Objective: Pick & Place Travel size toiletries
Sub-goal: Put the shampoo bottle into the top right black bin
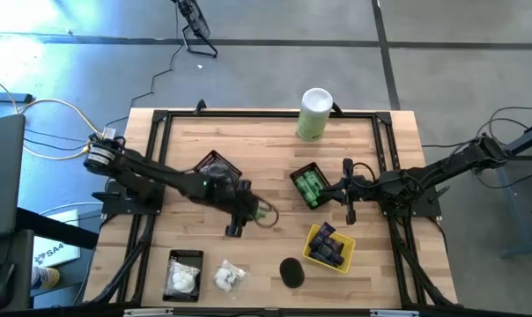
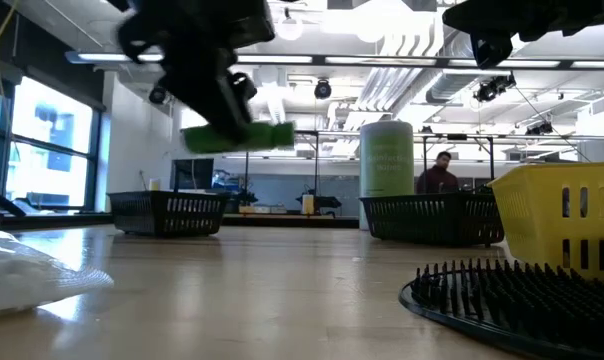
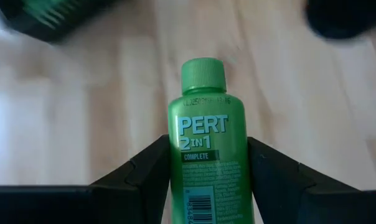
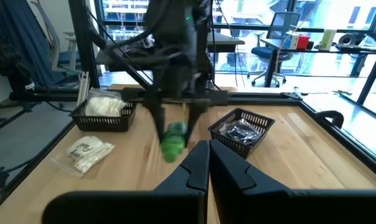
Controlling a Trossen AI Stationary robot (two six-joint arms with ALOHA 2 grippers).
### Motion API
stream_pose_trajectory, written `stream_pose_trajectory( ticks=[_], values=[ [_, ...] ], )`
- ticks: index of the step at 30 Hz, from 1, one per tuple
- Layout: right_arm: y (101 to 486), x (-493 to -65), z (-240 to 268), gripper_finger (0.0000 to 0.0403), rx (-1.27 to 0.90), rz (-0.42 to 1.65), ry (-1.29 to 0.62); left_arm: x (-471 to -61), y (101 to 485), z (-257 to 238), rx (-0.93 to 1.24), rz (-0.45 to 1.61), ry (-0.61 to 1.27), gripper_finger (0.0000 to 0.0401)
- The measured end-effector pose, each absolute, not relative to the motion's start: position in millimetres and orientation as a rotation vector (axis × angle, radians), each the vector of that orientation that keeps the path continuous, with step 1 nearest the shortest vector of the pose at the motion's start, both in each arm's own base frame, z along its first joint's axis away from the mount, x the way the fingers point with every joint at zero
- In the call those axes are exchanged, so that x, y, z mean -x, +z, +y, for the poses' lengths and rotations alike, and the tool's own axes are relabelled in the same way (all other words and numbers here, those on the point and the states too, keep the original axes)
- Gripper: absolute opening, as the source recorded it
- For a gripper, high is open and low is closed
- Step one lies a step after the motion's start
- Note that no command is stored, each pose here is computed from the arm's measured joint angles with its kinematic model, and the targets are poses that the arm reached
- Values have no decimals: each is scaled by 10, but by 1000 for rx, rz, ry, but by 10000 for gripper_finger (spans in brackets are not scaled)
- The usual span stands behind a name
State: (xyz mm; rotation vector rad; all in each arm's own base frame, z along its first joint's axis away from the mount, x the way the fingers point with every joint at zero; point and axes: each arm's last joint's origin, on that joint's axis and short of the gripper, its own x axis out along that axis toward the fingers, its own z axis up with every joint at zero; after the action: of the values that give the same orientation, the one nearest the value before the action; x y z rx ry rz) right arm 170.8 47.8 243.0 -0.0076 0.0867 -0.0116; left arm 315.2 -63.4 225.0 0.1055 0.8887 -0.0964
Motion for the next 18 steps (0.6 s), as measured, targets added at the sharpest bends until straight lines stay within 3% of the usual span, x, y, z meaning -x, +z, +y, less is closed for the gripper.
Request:
stream_pose_trajectory(
  ticks=[7, 18],
  values=[
    [2410, -1725, 484, 4, 34, 99, -11, -3208, 2430, -283, -29, 771, -34, 182],
    [2296, -1929, 553, 4, 70, 99, -9, -3244, 2526, 47, 255, 697, -222, 182]
  ],
)
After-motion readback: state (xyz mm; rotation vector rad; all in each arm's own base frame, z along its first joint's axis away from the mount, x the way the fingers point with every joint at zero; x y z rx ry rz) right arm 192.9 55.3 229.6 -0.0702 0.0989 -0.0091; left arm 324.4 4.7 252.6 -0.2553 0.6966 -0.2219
